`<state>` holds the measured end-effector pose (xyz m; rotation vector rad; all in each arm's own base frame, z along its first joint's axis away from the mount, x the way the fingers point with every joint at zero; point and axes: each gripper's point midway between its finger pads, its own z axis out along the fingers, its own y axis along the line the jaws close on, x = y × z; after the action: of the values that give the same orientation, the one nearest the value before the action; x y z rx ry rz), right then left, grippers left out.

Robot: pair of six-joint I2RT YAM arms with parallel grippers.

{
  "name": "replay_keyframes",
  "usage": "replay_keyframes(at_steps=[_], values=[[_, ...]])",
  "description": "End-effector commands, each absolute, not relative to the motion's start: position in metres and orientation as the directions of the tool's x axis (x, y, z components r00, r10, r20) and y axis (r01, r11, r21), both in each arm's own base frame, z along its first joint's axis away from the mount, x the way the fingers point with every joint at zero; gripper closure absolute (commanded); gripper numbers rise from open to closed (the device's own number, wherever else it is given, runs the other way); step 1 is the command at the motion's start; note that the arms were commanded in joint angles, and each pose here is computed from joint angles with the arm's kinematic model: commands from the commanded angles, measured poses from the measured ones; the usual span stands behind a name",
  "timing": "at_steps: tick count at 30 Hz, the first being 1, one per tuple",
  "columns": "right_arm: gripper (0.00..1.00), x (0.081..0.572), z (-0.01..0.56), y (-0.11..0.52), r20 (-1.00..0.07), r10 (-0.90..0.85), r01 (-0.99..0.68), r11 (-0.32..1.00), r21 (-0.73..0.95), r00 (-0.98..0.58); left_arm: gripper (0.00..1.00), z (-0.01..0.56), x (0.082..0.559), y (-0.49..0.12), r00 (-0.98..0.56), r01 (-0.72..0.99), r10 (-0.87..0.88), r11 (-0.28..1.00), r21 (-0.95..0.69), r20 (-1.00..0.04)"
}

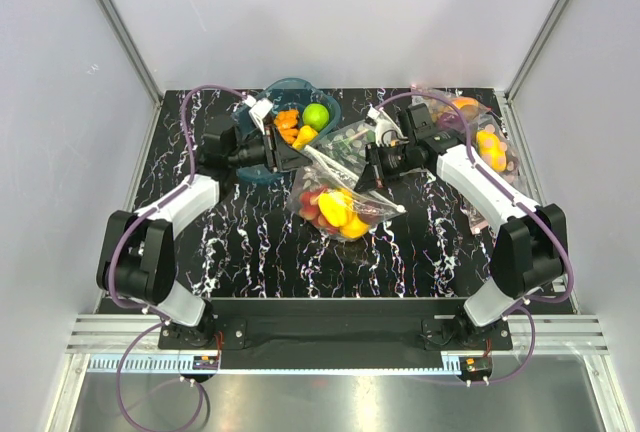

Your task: Open the zip-top bag and remove the fake food

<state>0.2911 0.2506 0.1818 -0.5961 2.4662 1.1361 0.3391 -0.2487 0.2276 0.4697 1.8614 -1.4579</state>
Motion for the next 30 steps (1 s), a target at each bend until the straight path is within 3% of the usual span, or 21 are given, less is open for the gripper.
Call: replay_keyframes(at_steps=[1, 4, 6, 8, 13, 15, 21, 30], values=[[1.00, 0.304, 0.213, 0.258, -0.562, -0.175, -0.550, 0.565, 0.615, -0.808, 0.52, 0.266, 0.338, -0.247, -0.582, 0.733, -0.198, 0.292, -0.614, -0.789], [1.00, 0.316, 0.225, 0.254, -0.604, -0.145, -0.553, 0.607, 0.571, -0.784, 0.38, 0.295, 0.330, -0.243, -0.570, 0.706, -0.267, 0.325, -0.629, -0.777], [1.00, 0.325, 0.235, 0.252, -0.635, -0.119, -0.551, 0.632, 0.545, -0.764, 0.34, 0.324, 0.323, -0.242, -0.513, 0.698, -0.318, 0.385, -0.603, -0.797], [1.00, 0.327, 0.238, 0.252, -0.634, -0.092, -0.533, 0.640, 0.553, -0.768, 0.31, 0.312, 0.322, -0.240, -0.564, 0.588, -0.323, 0.489, -0.645, -0.760], [1.00, 0.322, 0.234, 0.259, -0.631, -0.104, -0.529, 0.657, 0.537, -0.769, 0.30, 0.263, 0.298, -0.254, -0.792, 0.274, -0.338, 0.549, -0.790, -0.509], [1.00, 0.319, 0.232, 0.257, -0.627, -0.108, -0.524, 0.667, 0.530, -0.772, 0.31, 0.246, 0.287, -0.255, -0.822, 0.208, -0.322, 0.598, -0.774, -0.470], [1.00, 0.311, 0.236, 0.258, -0.640, -0.117, -0.539, 0.663, 0.520, -0.760, 0.30, 0.229, 0.276, -0.235, -0.825, 0.137, -0.310, 0.703, -0.698, -0.473], [1.00, 0.295, 0.239, 0.264, -0.670, -0.137, -0.576, 0.651, 0.494, -0.730, 0.19, 0.245, 0.292, -0.254, -0.807, 0.147, -0.357, 0.650, -0.745, -0.471]])
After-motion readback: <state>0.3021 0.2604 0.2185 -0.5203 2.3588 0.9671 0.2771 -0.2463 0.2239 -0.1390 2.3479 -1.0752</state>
